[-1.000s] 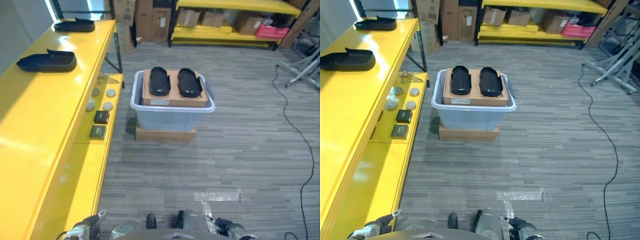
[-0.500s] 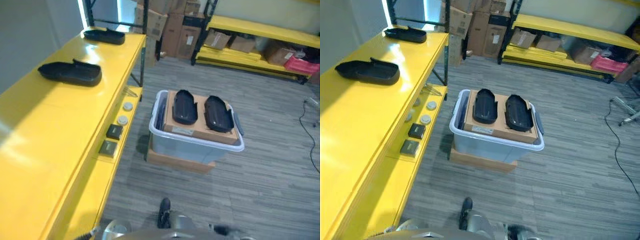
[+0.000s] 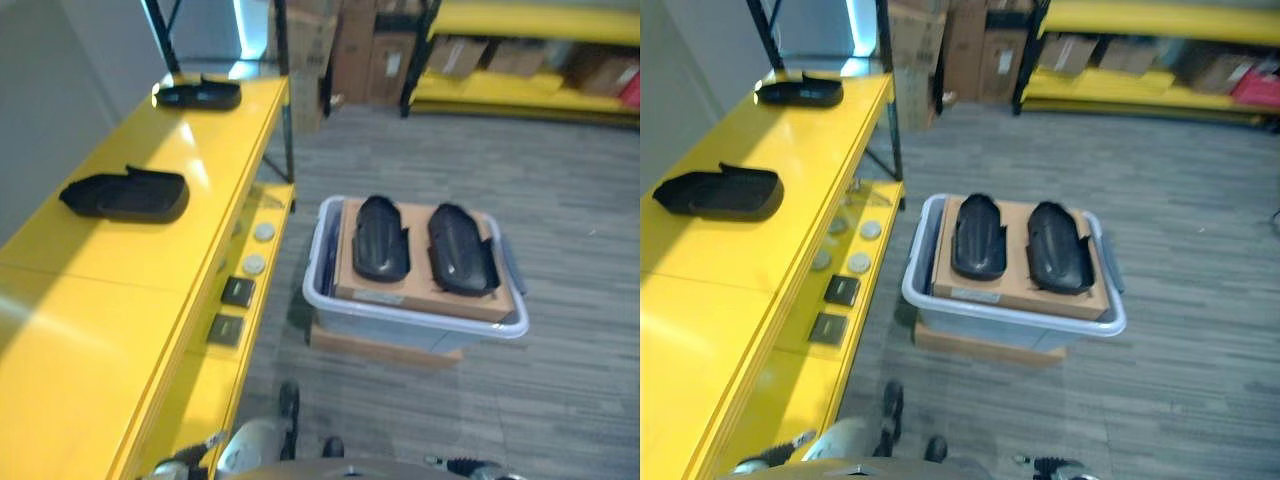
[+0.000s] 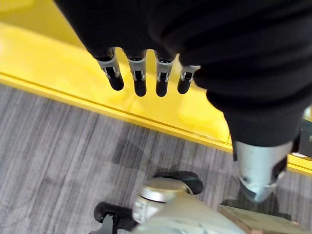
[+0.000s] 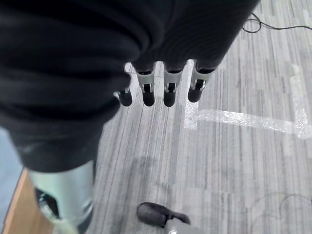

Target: Move parts from the plastic box to the shelf.

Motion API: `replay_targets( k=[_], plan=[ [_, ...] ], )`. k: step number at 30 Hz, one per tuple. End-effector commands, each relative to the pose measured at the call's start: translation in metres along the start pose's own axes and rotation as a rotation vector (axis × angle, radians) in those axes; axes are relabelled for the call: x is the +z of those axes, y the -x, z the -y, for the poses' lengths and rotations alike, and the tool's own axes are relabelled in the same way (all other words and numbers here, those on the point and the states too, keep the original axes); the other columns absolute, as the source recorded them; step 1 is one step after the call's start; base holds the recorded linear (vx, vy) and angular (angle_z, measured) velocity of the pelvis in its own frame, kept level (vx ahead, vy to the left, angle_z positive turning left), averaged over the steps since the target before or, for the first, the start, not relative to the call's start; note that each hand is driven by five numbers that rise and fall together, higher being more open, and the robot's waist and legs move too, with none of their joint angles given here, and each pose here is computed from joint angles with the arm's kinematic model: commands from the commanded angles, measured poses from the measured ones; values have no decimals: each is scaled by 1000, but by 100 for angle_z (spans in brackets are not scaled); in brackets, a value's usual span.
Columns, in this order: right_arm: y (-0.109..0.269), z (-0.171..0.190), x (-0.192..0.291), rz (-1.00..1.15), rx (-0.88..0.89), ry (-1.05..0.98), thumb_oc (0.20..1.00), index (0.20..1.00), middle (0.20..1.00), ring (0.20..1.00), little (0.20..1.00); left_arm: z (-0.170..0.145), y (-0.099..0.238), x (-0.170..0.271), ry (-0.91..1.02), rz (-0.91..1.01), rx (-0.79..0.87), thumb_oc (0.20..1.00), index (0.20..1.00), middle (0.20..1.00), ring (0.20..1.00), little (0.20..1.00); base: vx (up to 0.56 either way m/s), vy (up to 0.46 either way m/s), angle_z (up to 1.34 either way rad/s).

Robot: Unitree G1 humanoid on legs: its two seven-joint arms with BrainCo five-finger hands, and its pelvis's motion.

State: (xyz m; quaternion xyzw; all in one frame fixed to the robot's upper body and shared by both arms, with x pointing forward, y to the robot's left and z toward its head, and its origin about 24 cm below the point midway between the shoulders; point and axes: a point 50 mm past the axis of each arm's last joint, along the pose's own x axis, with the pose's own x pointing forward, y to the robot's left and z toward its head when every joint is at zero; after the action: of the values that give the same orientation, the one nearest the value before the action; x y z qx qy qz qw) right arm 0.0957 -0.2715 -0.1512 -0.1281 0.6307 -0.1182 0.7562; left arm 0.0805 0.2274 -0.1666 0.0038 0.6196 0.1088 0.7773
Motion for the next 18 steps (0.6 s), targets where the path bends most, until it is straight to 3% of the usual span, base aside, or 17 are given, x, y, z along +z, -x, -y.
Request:
replay_targets(
  k=[1, 11, 18],
  plan=[
    [0, 6, -16, -29, -21, -1, 1000, 1000, 1000, 1000, 1000, -12, 1, -5, -34, -32, 46, 1000, 1000, 1000, 1000, 1000, 33, 86, -72],
    [3, -24, 3, 89, 35, 29, 1000, 1000, 1000, 1000, 1000, -13, 2, -13, -28, -19, 50, 1000, 1000, 1000, 1000, 1000, 9, 60, -8],
    [3, -23, 8, 137, 68, 38, 1000, 1000, 1000, 1000, 1000, -24, 2, 0, -72, 11, 72, 1000, 1000, 1000, 1000, 1000, 89, -317, 2]
  ],
)
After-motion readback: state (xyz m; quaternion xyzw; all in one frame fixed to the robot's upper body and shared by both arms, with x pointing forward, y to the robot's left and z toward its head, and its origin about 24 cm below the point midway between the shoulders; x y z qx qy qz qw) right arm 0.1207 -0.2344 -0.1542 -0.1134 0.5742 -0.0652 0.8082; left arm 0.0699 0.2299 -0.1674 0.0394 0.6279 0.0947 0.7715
